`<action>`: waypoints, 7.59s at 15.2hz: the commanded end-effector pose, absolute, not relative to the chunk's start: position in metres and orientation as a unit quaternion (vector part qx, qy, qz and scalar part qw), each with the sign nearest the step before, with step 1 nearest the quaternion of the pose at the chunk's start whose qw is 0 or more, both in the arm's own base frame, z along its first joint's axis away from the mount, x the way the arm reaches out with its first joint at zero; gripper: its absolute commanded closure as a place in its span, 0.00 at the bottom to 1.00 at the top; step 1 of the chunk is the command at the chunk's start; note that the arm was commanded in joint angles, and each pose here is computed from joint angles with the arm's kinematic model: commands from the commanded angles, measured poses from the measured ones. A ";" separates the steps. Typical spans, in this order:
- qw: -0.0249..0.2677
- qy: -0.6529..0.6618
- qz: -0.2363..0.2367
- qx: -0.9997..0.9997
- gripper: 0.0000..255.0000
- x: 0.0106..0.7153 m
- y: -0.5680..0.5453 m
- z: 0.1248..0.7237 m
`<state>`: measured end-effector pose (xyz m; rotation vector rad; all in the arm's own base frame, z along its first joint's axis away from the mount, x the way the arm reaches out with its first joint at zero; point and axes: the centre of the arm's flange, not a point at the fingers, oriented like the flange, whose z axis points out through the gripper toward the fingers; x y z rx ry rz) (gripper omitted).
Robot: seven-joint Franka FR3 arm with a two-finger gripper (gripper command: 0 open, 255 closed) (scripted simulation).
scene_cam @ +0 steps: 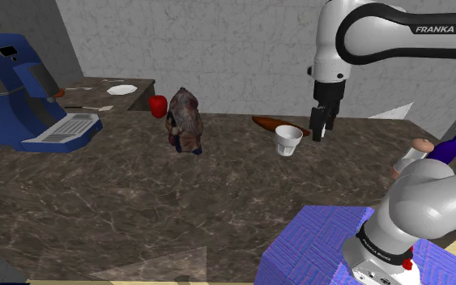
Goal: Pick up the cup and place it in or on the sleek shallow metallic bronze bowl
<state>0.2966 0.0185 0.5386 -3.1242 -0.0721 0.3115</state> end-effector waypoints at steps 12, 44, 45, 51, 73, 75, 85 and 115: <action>-0.041 0.032 0.072 -0.996 0.00 0.395 -0.026 0.458; -0.081 0.085 0.046 -0.992 1.00 0.484 -0.091 0.351; -0.081 0.085 0.046 -0.992 1.00 0.484 -0.091 0.351; -0.081 0.085 0.046 -0.992 1.00 0.484 -0.091 0.367; -0.081 0.085 0.046 -0.992 1.00 0.502 -0.109 0.477; -0.081 0.085 0.046 -0.992 1.00 0.520 -0.128 0.481; -0.081 0.085 0.046 -0.992 1.00 0.607 -0.219 0.501; -0.081 0.085 0.046 -0.992 0.00 0.606 -0.219 0.403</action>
